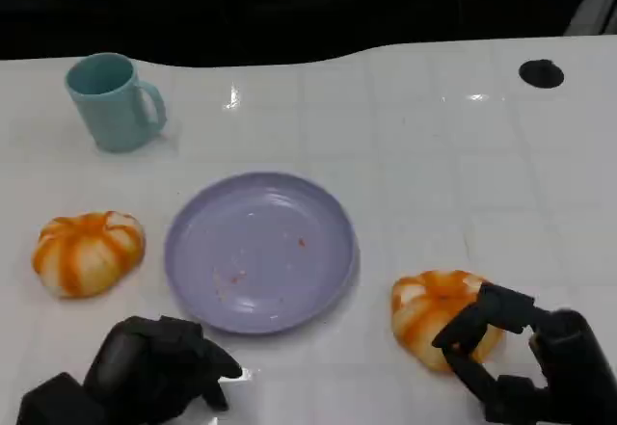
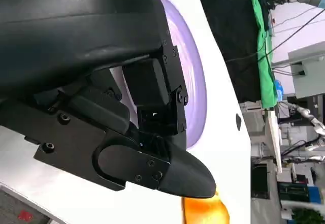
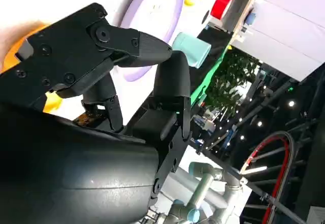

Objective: Grasp the bread from the table and place it into the plate.

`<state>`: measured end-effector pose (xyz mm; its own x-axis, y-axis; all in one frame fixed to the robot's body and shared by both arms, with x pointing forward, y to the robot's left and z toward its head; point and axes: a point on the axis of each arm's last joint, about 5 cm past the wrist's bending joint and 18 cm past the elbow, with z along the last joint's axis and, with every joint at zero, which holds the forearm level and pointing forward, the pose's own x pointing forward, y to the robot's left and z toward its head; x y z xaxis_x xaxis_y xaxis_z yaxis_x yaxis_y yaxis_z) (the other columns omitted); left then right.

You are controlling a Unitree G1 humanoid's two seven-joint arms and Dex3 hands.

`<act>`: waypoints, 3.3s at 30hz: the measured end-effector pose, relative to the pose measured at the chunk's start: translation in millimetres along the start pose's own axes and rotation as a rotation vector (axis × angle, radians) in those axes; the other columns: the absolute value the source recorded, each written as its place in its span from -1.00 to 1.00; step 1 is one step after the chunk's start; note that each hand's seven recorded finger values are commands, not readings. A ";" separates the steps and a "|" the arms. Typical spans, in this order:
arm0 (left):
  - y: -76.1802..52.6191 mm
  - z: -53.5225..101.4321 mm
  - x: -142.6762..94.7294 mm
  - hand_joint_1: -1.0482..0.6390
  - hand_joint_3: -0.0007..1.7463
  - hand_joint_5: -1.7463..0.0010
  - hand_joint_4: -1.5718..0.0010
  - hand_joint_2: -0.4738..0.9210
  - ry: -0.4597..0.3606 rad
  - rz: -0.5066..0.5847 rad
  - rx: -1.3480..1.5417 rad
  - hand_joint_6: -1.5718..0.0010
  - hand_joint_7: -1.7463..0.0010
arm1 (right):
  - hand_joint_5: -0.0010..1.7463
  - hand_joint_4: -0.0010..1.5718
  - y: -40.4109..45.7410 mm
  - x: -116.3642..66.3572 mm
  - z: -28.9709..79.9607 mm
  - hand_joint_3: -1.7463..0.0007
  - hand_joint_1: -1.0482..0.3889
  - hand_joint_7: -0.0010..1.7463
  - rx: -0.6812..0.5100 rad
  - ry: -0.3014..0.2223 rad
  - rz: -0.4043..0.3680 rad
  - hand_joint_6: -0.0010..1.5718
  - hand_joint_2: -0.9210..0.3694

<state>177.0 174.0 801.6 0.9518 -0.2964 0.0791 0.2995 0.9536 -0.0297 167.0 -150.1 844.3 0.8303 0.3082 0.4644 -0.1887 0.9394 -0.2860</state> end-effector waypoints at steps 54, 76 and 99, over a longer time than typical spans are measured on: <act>-0.5 -0.1 -1.2 -1.00 -0.84 -0.27 -0.59 1.00 0.004 0.000 -0.003 -0.80 0.40 | -0.66 -0.99 -34.8 40.3 55.5 0.99 -0.39 -0.98 -0.874 0.158 0.548 -0.68 -0.96; -1.8 0.8 -0.6 -1.00 -0.83 -0.26 -0.60 1.00 -0.001 -0.005 -0.001 -0.80 0.40 | -0.66 -0.87 -19.4 51.9 7.4 0.90 -0.35 -0.96 -0.994 0.254 0.653 -0.58 -1.00; -4.0 0.8 -0.6 -1.00 -0.83 -0.25 -0.60 1.00 0.000 -0.001 -0.007 -0.81 0.41 | 1.00 0.07 -16.7 46.3 -18.6 0.00 0.14 0.90 -0.821 0.038 0.421 -0.19 -0.50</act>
<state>175.1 170.4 802.5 0.9515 -0.2974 0.0787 0.3009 0.9530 -0.0364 218.4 -154.3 855.0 0.7969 0.5817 0.1631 -0.0602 0.3452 -0.9366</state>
